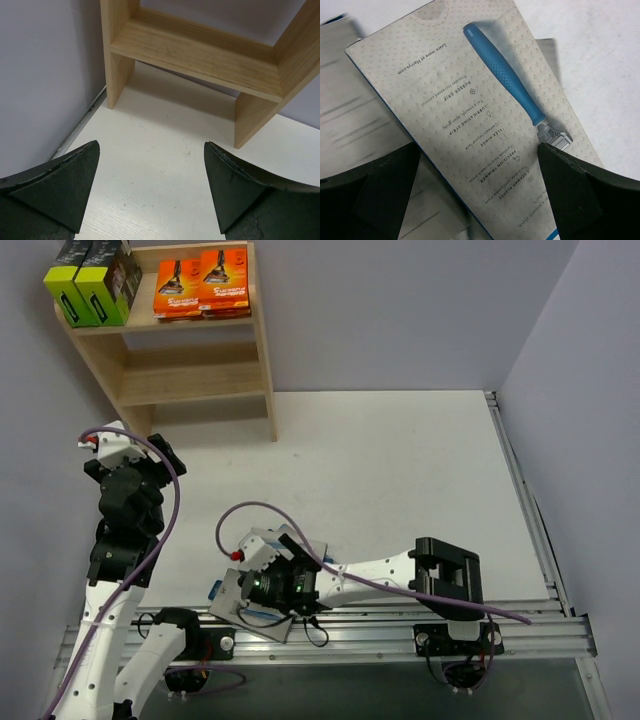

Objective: Place and organize the shaving razors onto the shelf
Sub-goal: Grab a shaving razor with the right arm

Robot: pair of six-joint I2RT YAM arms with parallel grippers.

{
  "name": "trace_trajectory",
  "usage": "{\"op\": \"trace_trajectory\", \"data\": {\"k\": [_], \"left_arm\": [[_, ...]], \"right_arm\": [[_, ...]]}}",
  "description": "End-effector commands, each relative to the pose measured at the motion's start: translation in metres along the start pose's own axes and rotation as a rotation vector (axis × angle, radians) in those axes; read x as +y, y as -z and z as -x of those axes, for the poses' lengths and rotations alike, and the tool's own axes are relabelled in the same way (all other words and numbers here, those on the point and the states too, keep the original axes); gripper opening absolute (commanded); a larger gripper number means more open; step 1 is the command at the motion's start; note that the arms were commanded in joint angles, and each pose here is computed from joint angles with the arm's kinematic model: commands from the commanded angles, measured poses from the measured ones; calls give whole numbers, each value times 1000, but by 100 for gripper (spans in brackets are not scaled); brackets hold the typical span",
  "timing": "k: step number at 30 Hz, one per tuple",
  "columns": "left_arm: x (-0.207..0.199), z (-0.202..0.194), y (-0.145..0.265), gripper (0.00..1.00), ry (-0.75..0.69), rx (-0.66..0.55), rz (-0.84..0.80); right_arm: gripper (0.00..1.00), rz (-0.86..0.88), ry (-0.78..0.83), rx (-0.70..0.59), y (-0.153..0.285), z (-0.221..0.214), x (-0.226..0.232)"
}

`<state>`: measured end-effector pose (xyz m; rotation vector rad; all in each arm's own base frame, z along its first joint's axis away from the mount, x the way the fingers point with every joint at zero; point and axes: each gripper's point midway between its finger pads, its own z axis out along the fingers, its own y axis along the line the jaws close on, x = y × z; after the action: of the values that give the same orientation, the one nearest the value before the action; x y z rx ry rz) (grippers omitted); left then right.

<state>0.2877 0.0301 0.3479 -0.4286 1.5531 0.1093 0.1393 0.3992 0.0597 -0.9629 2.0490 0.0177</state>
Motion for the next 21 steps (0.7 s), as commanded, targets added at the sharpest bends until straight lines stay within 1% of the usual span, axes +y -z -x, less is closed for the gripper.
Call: {"op": "trace_trajectory", "data": {"k": [1, 4, 6, 8, 12, 13, 15, 21], "left_arm": [[-5, 10, 1, 94, 11, -20, -22], [-8, 7, -1, 94, 11, -13, -32], [-10, 5, -3, 94, 9, -4, -41], [-11, 4, -4, 94, 9, 0, -43], [-11, 4, -4, 94, 7, 2, -41], [-11, 3, -4, 94, 7, 2, -42], [-11, 3, -5, 94, 6, 5, -42], [-12, 2, -4, 94, 6, 9, -46]], "right_arm": [[100, -34, -9, 100, -20, -21, -42], [99, -62, -47, 102, -30, -12, -65], [99, -66, -61, 102, -32, -6, -72], [98, -51, -65, 75, -23, 6, -71], [100, 13, -34, -14, 7, 25, -52], [100, 34, -17, -30, 16, 26, -41], [100, 50, -18, -42, 27, 29, -36], [100, 199, 16, -73, 63, 25, 16]]}}
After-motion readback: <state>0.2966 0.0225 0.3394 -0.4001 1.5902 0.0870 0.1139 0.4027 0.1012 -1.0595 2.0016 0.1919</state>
